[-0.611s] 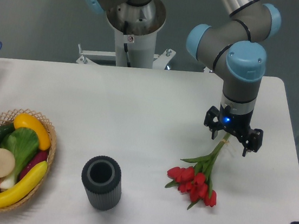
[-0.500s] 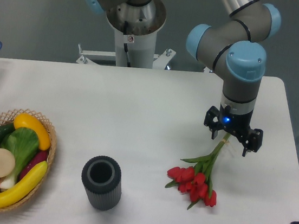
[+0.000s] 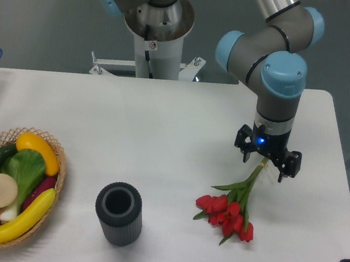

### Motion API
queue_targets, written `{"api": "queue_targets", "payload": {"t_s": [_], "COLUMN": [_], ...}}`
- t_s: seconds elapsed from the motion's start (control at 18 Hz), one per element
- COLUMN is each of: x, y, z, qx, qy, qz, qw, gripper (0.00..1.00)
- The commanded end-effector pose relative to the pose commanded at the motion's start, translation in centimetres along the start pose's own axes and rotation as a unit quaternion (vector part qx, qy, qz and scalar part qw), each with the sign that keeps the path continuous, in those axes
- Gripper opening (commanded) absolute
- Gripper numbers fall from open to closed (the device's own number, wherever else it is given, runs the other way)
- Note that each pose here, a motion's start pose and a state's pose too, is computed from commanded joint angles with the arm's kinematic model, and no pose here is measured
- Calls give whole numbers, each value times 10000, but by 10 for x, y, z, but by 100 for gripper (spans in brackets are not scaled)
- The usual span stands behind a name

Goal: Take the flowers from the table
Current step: 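Lower the open gripper toward the green tulip stems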

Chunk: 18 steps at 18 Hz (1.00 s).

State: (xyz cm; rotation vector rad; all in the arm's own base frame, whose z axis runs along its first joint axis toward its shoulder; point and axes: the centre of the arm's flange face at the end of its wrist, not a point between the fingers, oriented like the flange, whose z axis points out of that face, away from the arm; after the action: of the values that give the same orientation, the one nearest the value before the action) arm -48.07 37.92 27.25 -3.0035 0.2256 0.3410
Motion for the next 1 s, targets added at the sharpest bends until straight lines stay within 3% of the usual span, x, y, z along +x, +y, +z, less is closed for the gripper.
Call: {"api": "queue_targets", "payload": {"t_s": [1.0], "x": [4], "y": [0], "z": [82], "qx": [-182], "qy": [594], "qz": [186], "qw": [9979], "gripper": [100]}}
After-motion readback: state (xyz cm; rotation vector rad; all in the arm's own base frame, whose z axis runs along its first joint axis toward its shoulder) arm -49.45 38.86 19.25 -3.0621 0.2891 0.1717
